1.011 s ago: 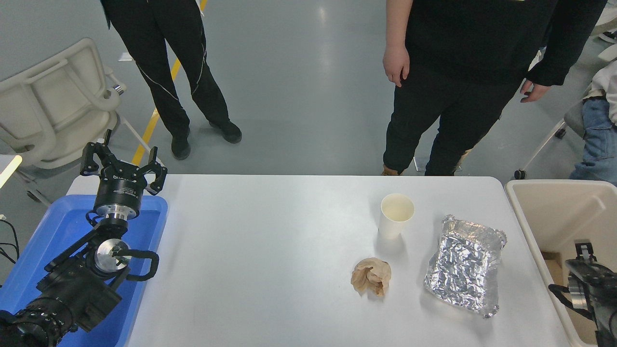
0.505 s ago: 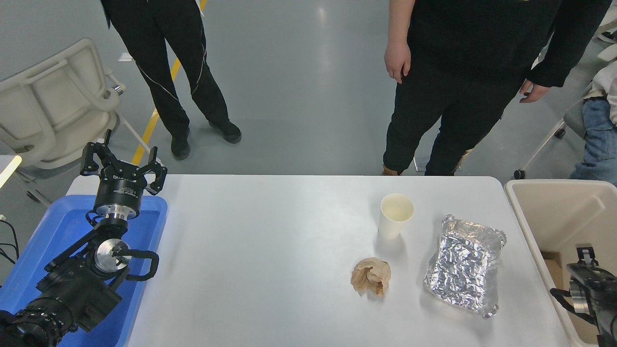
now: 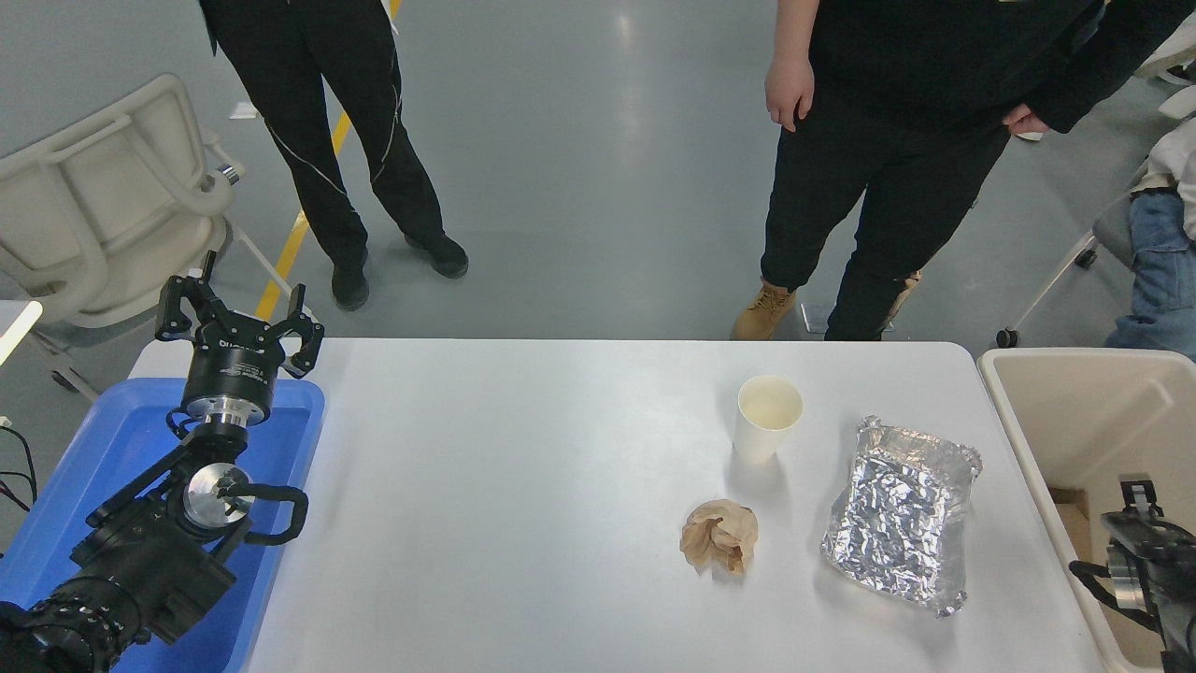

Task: Pick up paper cup place in dustbin

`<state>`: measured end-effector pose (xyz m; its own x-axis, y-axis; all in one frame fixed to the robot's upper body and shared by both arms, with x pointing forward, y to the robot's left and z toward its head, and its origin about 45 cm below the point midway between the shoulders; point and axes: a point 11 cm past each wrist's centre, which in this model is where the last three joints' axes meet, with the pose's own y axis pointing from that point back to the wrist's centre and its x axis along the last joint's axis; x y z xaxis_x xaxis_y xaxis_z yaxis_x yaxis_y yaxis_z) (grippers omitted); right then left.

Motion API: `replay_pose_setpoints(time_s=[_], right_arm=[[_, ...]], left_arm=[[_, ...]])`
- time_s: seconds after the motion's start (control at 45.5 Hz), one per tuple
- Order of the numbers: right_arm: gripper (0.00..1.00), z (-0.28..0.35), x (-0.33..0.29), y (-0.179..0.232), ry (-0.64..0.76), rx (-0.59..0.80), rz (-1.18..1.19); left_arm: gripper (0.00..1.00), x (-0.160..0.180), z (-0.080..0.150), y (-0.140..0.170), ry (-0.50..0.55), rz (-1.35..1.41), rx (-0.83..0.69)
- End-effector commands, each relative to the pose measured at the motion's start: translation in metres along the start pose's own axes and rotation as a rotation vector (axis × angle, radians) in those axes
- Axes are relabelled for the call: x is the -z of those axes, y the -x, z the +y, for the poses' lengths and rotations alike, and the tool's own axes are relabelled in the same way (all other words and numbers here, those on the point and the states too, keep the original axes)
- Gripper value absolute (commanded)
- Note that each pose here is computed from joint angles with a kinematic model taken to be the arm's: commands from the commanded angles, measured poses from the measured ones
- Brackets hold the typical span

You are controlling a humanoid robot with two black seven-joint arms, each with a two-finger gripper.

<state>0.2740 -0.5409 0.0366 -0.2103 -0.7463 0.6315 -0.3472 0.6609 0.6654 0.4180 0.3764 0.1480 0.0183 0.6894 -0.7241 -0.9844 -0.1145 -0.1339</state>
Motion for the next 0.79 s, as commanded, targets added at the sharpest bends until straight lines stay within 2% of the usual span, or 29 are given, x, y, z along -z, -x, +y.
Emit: replay_pose_setpoints(time_s=[0.0, 0.176, 0.462, 0.615, 0.769], right_arm=[[1.00, -0.003, 0.004, -0.020, -0.005, -0.019, 0.002], [1.00, 0.003, 0.045, -0.079, -0.066, -0.049, 0.050], [1.00, 0.048, 0.132, -0.161, -0.174, -0.108, 0.340], [1.00, 0.081, 0.187, -0.180, -0.262, -0.132, 0.383], [1.00, 0.124, 0.235, -0.166, -0.364, -0.007, 0.388]], left_arm=[[0.99, 0.000, 0.000, 0.000, 0.000, -0.001, -0.001], [0.99, 0.000, 0.000, 0.000, 0.000, 0.000, 0.001], [0.99, 0.000, 0.000, 0.000, 0.000, -0.001, -0.001], [0.99, 0.000, 0.000, 0.000, 0.000, 0.000, 0.001], [0.99, 0.000, 0.000, 0.000, 0.000, 0.000, 0.001]])
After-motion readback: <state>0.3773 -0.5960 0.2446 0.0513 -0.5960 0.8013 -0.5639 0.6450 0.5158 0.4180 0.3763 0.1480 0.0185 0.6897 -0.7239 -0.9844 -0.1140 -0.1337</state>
